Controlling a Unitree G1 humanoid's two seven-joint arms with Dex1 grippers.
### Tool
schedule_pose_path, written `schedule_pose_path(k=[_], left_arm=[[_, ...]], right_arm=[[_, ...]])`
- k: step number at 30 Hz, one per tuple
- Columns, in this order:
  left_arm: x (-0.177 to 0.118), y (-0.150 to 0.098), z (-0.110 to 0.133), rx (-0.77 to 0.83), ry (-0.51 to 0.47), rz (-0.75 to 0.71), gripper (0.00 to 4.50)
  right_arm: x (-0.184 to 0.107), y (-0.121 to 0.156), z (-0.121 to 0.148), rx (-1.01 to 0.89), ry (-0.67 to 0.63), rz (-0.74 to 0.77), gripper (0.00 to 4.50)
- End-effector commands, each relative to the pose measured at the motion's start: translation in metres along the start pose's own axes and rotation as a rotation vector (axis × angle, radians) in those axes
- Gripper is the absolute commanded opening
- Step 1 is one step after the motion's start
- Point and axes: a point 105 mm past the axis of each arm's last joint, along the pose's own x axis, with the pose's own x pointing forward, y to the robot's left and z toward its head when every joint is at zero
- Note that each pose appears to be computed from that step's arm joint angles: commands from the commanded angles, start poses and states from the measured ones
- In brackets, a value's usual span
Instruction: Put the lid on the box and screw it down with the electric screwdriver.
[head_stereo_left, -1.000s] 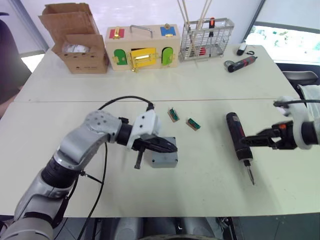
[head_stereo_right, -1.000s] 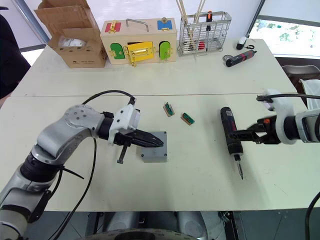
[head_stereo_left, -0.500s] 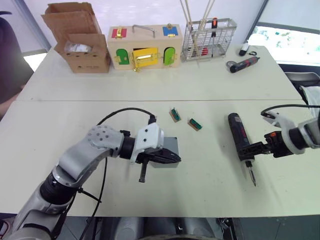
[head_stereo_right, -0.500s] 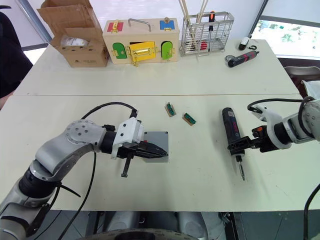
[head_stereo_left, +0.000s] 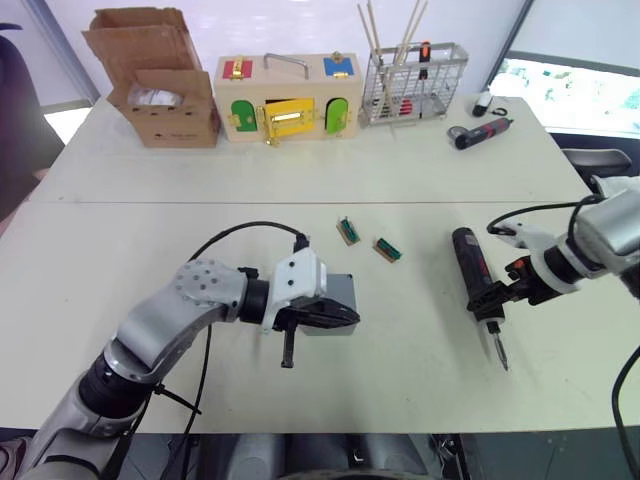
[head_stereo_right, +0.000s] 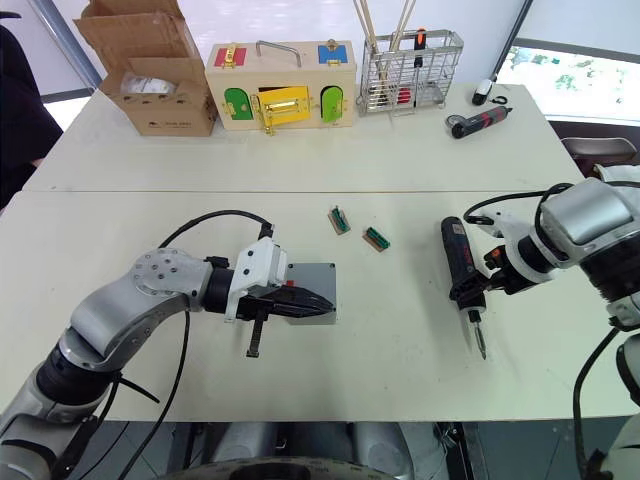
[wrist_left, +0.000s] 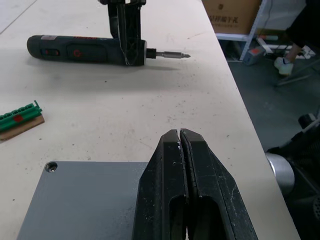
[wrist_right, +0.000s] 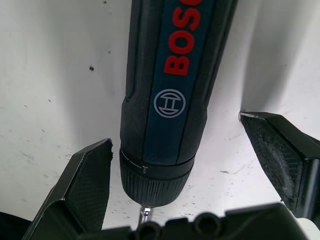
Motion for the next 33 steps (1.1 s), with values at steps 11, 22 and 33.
schedule_pose_path(k=[11,22,33], left_arm=[[0.005,0.0,0.003,0.015,-0.029,0.037,0.0],[-0.002,0.009,-0.002,0.018,-0.013,0.055,0.0],[-0.033,0.036,-0.013,0.0,0.043,0.099,0.0]], right_arm=[[0.032,-0.004,-0.011,0.0,0.114,-0.078,1.8],[0.031,0.002,-0.02,0.011,0.064,-0.028,1.8],[-0.09,0.028,0.066,0.035,-0.612,0.137,1.8]])
